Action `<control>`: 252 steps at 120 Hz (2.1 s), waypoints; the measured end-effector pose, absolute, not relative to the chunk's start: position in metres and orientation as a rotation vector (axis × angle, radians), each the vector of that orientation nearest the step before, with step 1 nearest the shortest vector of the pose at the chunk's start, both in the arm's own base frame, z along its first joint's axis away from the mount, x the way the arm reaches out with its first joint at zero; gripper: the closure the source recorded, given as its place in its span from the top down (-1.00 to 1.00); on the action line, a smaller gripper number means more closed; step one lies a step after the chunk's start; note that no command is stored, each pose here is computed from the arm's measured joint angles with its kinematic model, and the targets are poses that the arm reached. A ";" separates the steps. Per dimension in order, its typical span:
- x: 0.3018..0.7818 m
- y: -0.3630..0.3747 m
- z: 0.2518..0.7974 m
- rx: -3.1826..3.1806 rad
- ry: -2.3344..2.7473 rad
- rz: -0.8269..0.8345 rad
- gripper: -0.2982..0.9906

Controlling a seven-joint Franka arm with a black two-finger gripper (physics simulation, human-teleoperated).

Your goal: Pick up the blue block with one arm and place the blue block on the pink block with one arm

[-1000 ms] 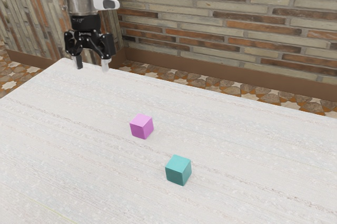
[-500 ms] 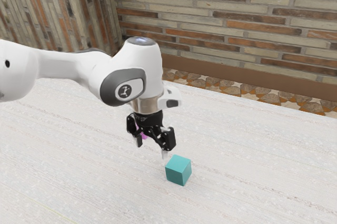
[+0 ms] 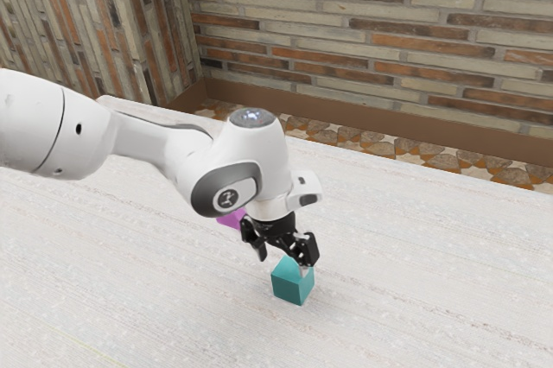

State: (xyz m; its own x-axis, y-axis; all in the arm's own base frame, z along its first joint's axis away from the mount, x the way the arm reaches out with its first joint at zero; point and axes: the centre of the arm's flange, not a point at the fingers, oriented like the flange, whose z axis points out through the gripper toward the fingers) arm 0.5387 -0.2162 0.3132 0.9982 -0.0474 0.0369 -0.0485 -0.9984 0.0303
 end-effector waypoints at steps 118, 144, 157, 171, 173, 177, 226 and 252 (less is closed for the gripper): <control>0.562 -0.218 0.258 3.106 -0.008 0.016 0.10; 0.571 -0.215 0.268 3.138 -0.002 0.038 0.07; 0.600 -0.200 0.300 3.166 0.048 0.106 0.05; 0.627 -0.139 0.321 3.171 0.182 0.145 0.08; 0.629 -0.132 0.323 3.169 0.192 0.150 0.08; 0.632 -0.121 0.327 3.166 0.205 0.156 0.08; 0.661 -0.023 0.357 3.145 0.111 0.285 0.08; 0.664 -0.003 0.349 3.181 0.052 0.287 0.08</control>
State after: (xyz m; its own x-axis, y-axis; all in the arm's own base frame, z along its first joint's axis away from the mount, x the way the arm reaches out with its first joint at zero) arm 0.6644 -0.0028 0.3486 0.9833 0.0277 0.1799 0.0372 -0.9981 -0.0496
